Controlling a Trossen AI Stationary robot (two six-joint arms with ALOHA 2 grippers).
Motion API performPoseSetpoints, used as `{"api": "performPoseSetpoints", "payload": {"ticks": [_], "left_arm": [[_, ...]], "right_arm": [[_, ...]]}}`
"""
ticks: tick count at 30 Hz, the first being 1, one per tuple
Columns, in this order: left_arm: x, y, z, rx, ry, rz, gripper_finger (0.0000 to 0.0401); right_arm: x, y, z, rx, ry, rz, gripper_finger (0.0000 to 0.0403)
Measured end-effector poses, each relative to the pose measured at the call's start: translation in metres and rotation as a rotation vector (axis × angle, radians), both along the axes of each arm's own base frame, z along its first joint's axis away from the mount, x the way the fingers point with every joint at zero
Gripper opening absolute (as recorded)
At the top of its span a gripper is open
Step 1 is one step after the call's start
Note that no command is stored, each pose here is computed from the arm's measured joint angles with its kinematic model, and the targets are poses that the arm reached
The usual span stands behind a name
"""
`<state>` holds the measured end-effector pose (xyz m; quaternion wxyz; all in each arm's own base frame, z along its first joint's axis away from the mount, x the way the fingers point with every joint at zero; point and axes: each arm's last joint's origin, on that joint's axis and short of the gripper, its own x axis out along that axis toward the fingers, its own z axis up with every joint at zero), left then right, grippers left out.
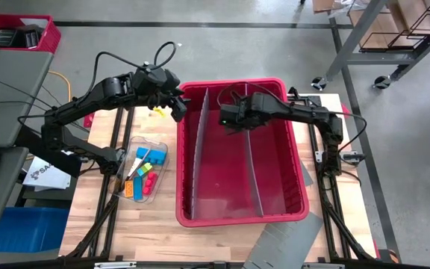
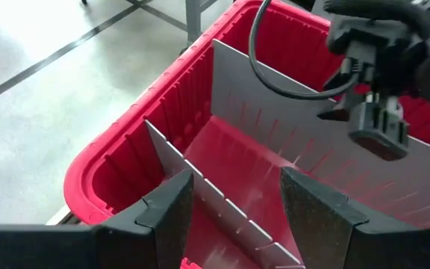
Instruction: Sort Items/Unsort Items
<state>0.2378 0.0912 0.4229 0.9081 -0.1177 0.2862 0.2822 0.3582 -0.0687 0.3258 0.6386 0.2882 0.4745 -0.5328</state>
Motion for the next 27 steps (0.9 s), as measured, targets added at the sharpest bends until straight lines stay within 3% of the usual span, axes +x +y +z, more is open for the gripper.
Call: {"api": "performPoseSetpoints", "payload": {"ticks": [10,12,15,16,20,27], "left_arm": [[0.002,0.000,-0.003,-0.021,0.015,-0.001,0.0195],[0.002,0.000,-0.004,-0.026,0.028,0.000,0.0195],[0.001,0.000,-0.005,-0.023,0.042,-0.005,0.0195],[0.001,0.000,-0.005,-0.022,0.042,-0.004,0.0195],[0.001,0.001,-0.005,-0.020,0.045,0.002,0.0195],[0.001,0.001,-0.005,-0.005,0.053,-0.004,0.0195]], "right_arm": [[0.008,0.001,-0.035,0.055,0.001,0.035,0.0201],[0.007,0.004,-0.039,0.059,0.030,0.061,0.0164],[0.006,0.010,-0.042,0.067,0.075,0.115,0.0043],[0.007,0.013,-0.039,0.058,0.074,0.137,0.0025],[0.005,0.016,-0.010,0.047,0.017,0.146,0.0006],[-0.014,0.021,0.079,-0.063,-0.238,0.157,0.0000]]}}
